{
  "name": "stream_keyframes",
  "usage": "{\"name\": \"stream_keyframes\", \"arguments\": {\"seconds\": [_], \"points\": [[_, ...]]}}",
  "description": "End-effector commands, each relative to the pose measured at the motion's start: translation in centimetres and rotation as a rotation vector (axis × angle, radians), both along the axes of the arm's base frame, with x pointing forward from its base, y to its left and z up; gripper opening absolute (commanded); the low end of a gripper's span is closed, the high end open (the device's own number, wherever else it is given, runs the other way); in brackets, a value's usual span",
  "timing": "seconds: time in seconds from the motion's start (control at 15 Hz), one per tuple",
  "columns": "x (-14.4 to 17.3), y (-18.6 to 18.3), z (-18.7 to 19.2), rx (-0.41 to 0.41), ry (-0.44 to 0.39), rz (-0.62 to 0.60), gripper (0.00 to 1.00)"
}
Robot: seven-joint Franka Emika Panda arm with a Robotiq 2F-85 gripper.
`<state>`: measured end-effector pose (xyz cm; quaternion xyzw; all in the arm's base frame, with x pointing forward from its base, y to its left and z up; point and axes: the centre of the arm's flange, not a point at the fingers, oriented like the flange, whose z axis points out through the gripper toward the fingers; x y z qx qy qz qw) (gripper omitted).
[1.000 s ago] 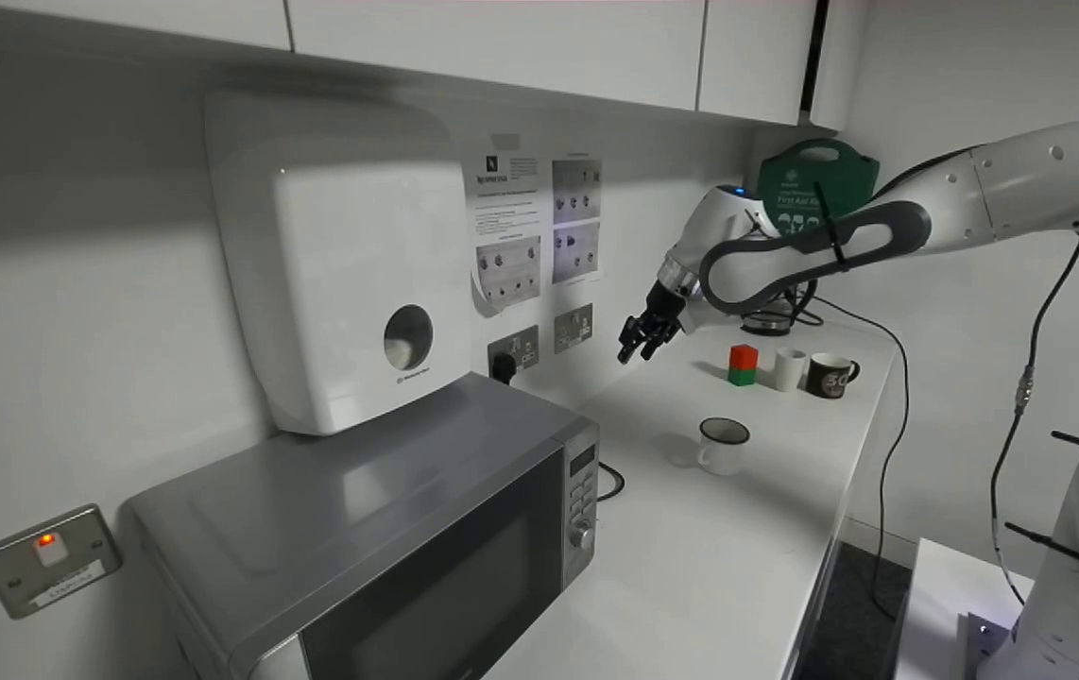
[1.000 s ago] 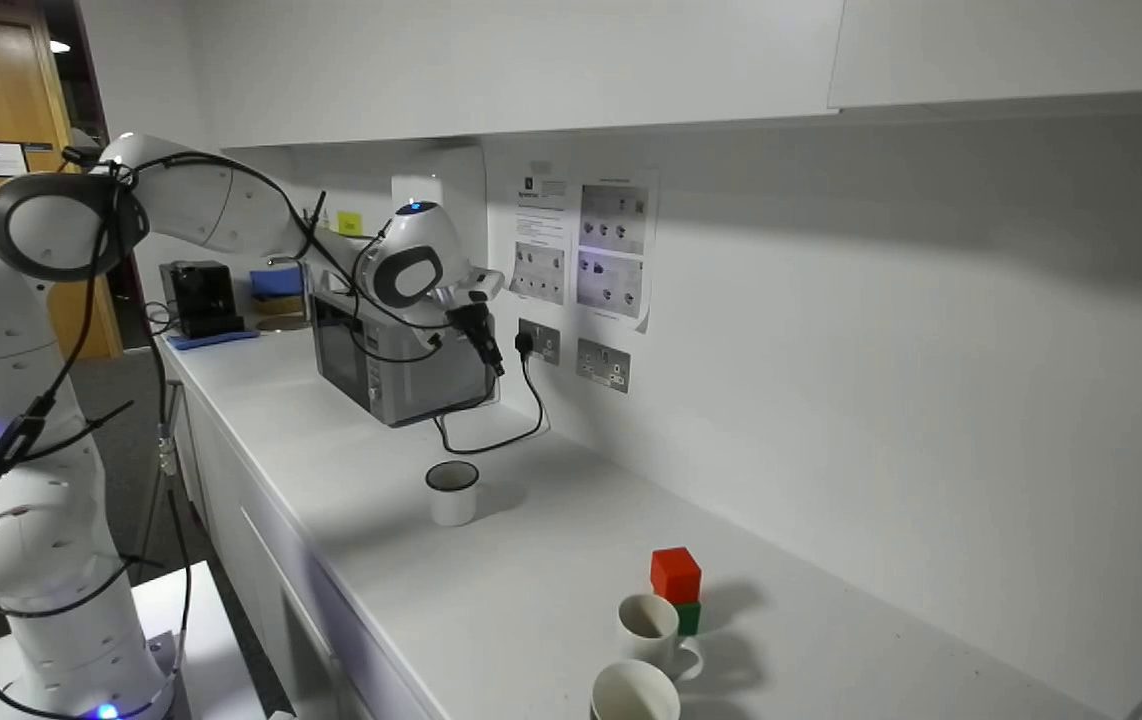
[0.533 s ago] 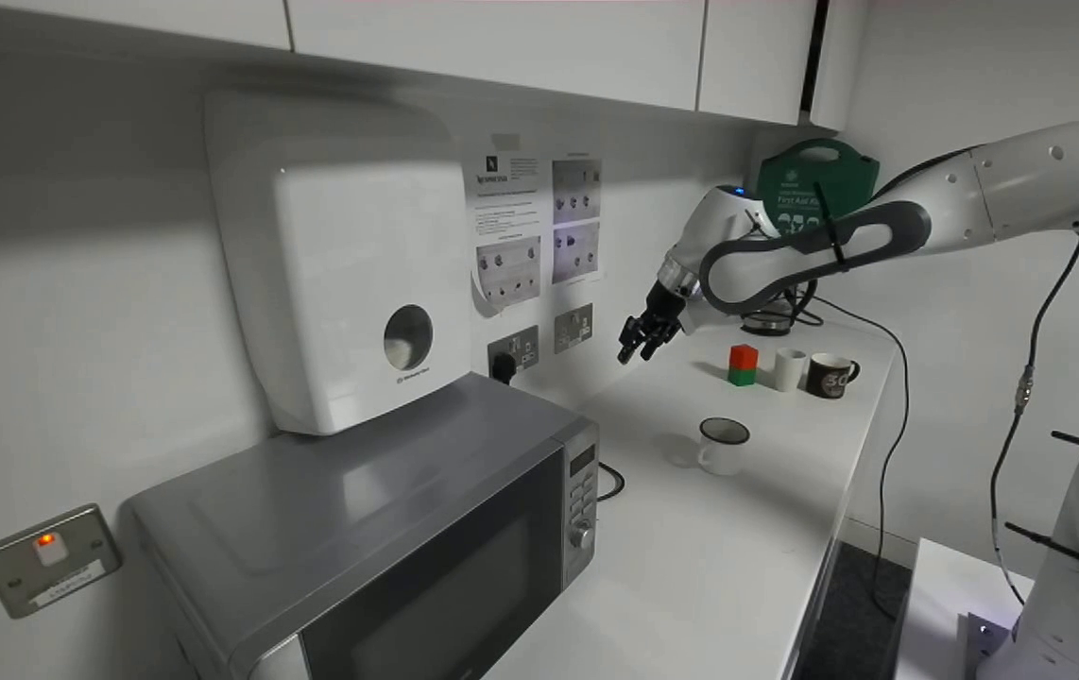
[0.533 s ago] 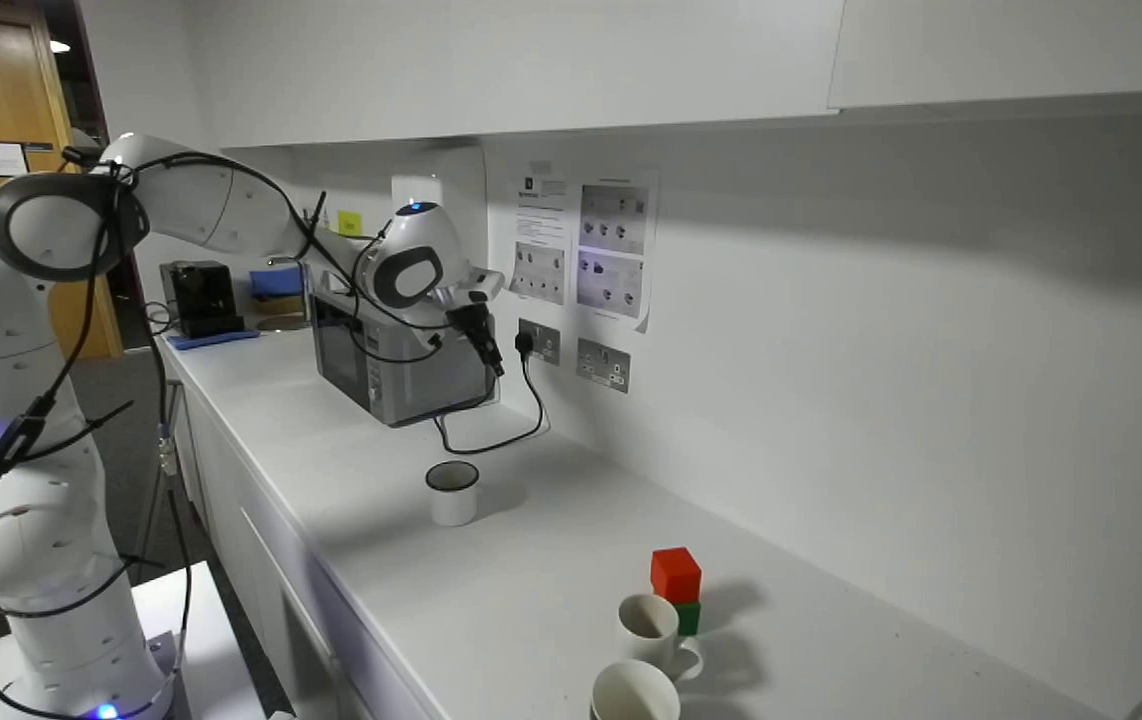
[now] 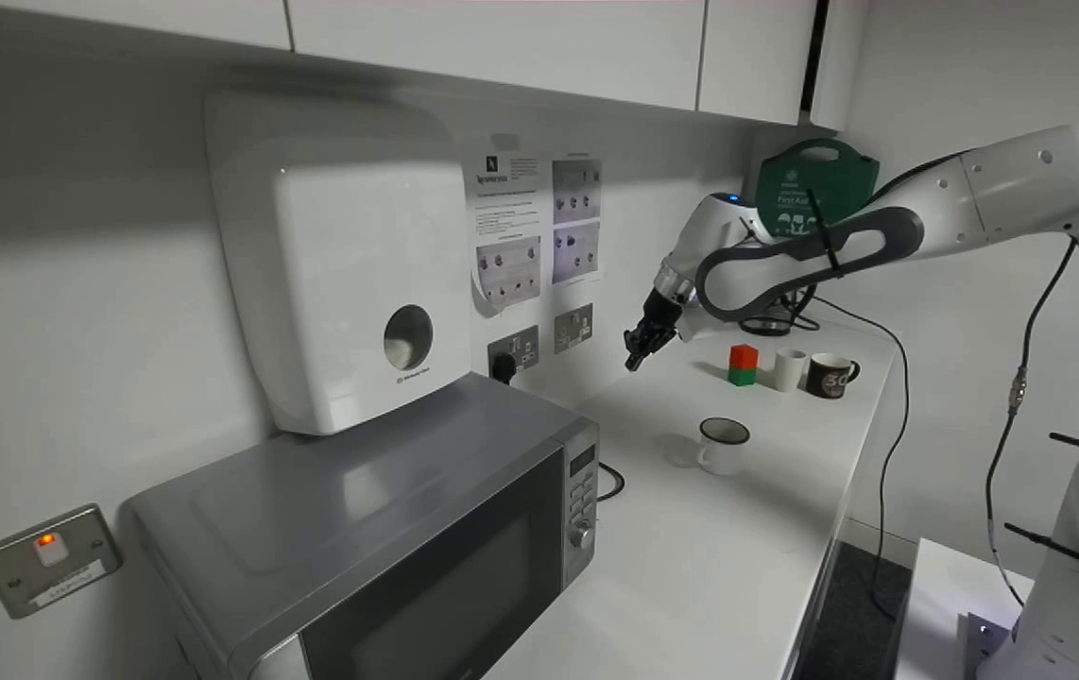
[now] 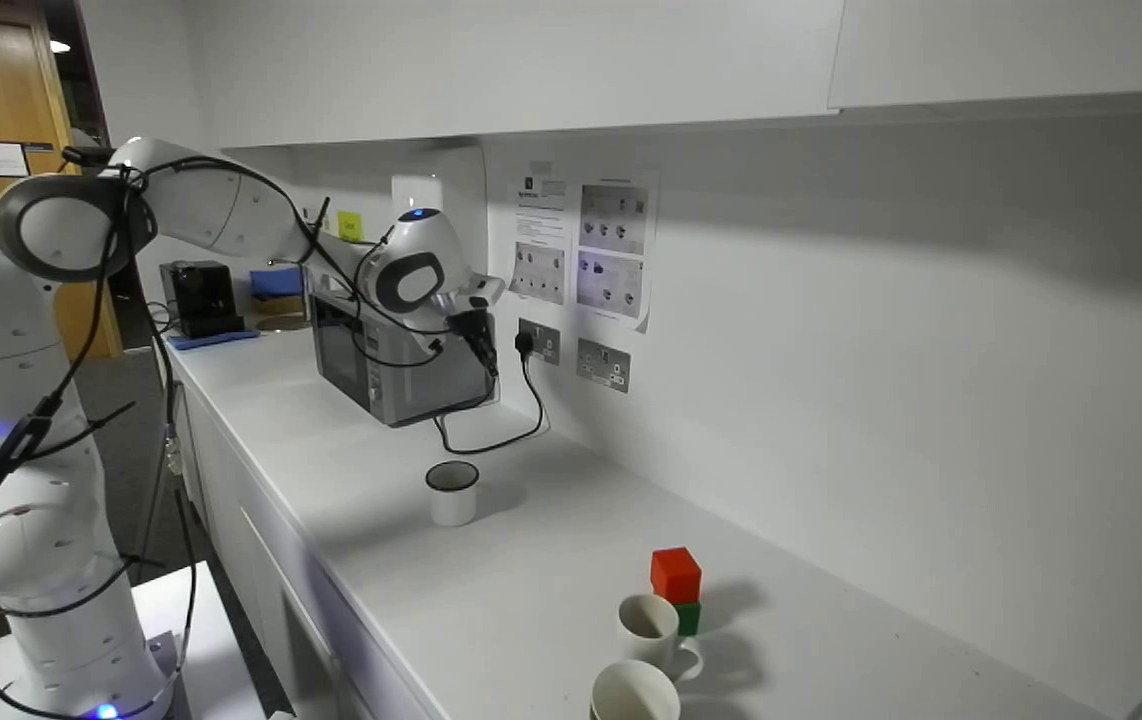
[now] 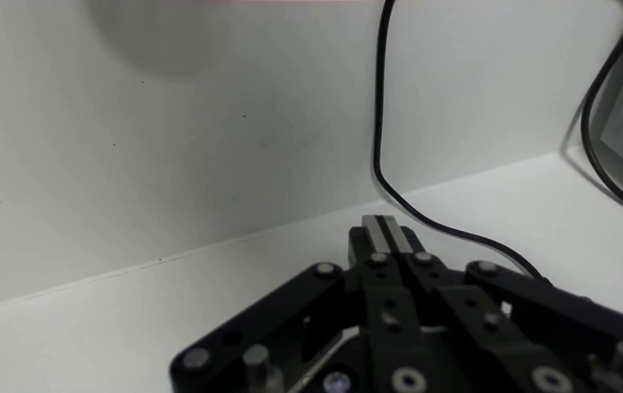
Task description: Flip the switch on the socket
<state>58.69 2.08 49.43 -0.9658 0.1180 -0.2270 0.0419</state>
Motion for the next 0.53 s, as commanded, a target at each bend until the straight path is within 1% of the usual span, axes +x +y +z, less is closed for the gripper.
{"name": "stream_keyframes", "arguments": {"seconds": [0.0, 0.47], "points": [[1.1, -0.5, 0.1, -0.021, -0.042, 0.012, 0.00], [4.4, -2.2, 0.9, -0.038, -0.113, 0.013, 0.00]]}}
